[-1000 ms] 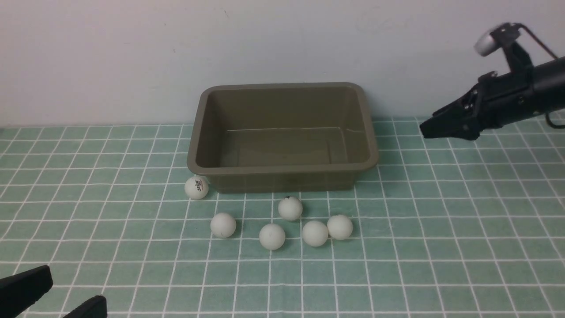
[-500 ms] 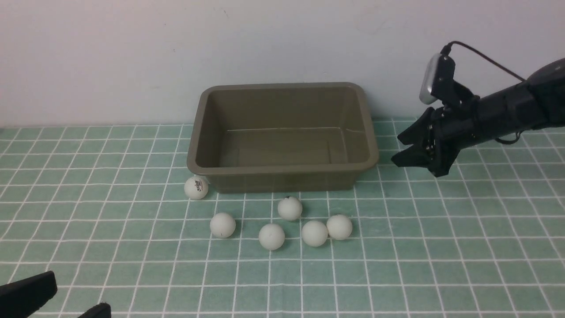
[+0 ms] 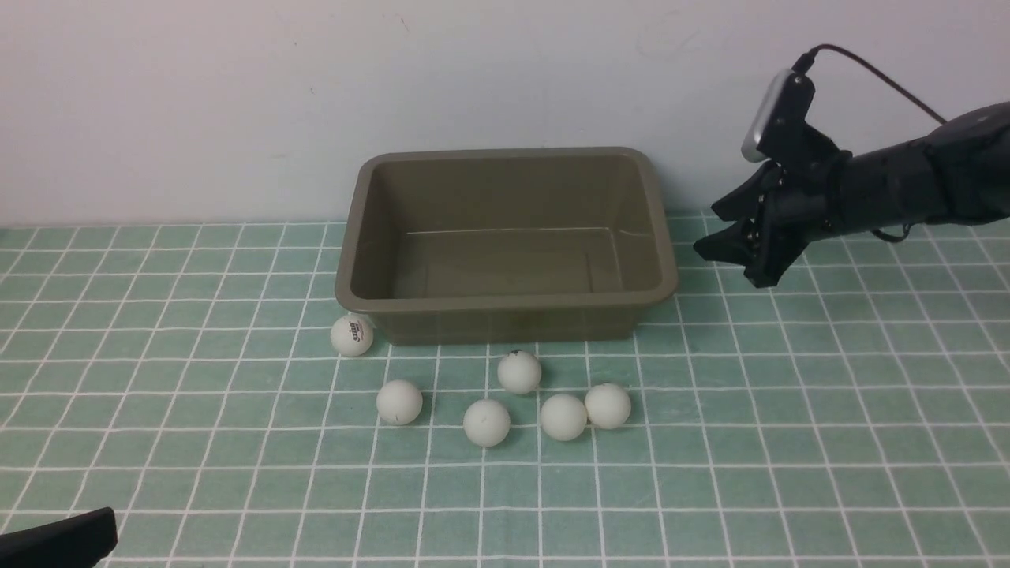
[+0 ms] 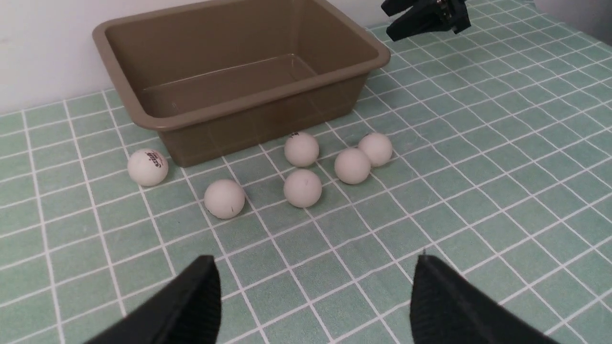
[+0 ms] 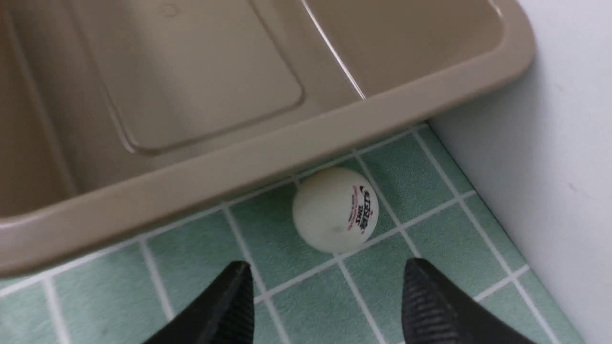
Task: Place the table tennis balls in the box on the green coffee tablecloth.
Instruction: 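Reach for and grasp a ping pong ball on the table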
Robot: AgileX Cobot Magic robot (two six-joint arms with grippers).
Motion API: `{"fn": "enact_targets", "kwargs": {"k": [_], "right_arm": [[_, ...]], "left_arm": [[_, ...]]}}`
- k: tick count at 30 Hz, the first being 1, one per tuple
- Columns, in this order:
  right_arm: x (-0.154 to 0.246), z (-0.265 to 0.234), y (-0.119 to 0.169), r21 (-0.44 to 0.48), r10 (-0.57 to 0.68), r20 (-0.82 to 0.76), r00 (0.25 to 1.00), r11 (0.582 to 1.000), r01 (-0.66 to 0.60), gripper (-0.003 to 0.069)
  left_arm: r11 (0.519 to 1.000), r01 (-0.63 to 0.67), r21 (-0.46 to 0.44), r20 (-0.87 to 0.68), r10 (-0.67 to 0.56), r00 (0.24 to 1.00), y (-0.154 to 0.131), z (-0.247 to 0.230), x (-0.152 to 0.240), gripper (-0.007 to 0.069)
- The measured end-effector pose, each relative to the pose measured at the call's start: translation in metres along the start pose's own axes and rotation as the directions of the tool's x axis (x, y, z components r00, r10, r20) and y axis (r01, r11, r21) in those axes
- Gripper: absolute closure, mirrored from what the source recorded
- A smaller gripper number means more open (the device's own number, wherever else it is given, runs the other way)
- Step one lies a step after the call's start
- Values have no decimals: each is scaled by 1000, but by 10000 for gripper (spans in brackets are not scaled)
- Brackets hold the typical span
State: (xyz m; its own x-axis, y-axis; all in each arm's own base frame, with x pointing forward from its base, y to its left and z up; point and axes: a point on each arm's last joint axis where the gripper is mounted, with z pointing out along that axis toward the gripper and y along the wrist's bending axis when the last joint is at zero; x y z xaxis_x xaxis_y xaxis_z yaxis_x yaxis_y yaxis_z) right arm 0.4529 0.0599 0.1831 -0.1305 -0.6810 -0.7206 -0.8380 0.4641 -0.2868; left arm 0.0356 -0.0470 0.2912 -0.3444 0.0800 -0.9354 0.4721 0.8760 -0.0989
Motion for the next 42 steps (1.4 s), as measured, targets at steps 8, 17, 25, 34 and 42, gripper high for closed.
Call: {"fn": "enact_targets", "kwargs": {"k": [8, 17, 25, 34, 42], "right_arm": [[13, 40, -11, -101, 92, 32, 995, 991, -88, 270], [9, 41, -18, -82, 87, 44, 995, 993, -84, 253], [23, 53, -14, -100, 121, 16, 992, 988, -119, 221], [27, 59, -13, -104, 148, 28, 989, 984, -144, 218], [20, 74, -3, -88, 119, 22, 993, 989, -116, 218]], "left_arm": [[1000, -2, 0, -1, 2, 1000, 0, 0, 0, 146], [1000, -3, 1, -3, 3, 1000, 0, 0, 0, 146], [1000, -3, 2, -4, 3, 1000, 0, 0, 0, 146], [1000, -4, 2, -4, 4, 1000, 0, 0, 0, 146], [1000, -4, 2, -4, 4, 1000, 0, 0, 0, 146]]}}
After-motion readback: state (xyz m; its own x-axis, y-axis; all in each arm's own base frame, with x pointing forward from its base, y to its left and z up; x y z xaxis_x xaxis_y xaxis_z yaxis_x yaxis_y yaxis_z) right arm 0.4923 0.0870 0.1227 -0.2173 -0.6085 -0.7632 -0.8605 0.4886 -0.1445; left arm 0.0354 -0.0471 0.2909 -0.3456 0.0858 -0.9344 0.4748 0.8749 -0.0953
